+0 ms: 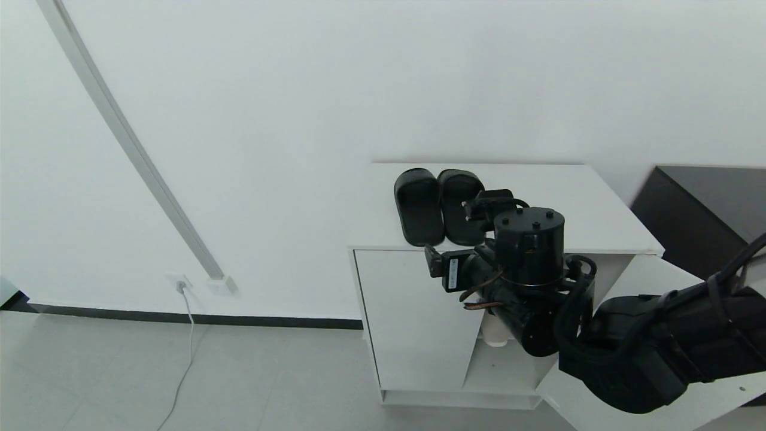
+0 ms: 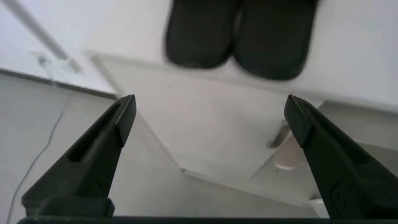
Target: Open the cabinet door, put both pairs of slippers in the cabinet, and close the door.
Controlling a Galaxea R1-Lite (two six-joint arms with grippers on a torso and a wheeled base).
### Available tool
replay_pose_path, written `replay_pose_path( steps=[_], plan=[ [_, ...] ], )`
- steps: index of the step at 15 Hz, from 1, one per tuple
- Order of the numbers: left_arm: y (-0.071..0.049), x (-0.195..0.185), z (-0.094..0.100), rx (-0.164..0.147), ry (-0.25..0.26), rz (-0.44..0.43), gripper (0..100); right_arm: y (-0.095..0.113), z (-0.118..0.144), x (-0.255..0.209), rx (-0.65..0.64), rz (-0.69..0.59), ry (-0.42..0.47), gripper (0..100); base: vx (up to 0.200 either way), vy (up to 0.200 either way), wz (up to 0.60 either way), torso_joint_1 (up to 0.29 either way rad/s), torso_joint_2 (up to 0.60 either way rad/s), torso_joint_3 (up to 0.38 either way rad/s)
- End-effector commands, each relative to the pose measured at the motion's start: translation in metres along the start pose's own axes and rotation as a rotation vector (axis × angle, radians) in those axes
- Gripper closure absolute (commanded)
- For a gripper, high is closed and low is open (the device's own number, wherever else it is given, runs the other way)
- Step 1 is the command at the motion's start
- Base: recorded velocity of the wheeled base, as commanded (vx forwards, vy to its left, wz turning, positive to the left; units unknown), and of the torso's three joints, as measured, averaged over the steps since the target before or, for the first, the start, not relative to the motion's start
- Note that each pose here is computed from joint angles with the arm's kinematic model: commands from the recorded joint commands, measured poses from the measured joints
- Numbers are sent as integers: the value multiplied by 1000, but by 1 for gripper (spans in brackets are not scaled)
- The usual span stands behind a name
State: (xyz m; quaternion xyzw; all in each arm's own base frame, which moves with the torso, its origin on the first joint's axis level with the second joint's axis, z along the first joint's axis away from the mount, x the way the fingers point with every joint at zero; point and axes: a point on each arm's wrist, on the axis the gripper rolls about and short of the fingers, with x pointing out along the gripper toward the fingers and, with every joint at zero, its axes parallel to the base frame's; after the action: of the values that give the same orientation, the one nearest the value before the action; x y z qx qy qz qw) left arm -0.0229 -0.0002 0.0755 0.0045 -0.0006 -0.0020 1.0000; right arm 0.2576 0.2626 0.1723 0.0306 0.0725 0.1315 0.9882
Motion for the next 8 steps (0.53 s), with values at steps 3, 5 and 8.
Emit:
replay_pose_path(
  steps=[3, 5, 8],
  plan=[
    [0, 0, 0, -1, 1, 1, 100, 1, -5, 4, 1, 0, 2, 0, 200, 0, 0, 2, 2, 4],
    [0, 0, 0, -1, 1, -1, 100, 4, -12, 10, 7, 4, -11, 0, 0, 0, 0, 0, 0, 0],
    [0, 0, 0, -1, 1, 1, 100, 4, -27, 30, -38, -14, -45, 0, 0, 0, 0, 0, 0, 0]
  ],
)
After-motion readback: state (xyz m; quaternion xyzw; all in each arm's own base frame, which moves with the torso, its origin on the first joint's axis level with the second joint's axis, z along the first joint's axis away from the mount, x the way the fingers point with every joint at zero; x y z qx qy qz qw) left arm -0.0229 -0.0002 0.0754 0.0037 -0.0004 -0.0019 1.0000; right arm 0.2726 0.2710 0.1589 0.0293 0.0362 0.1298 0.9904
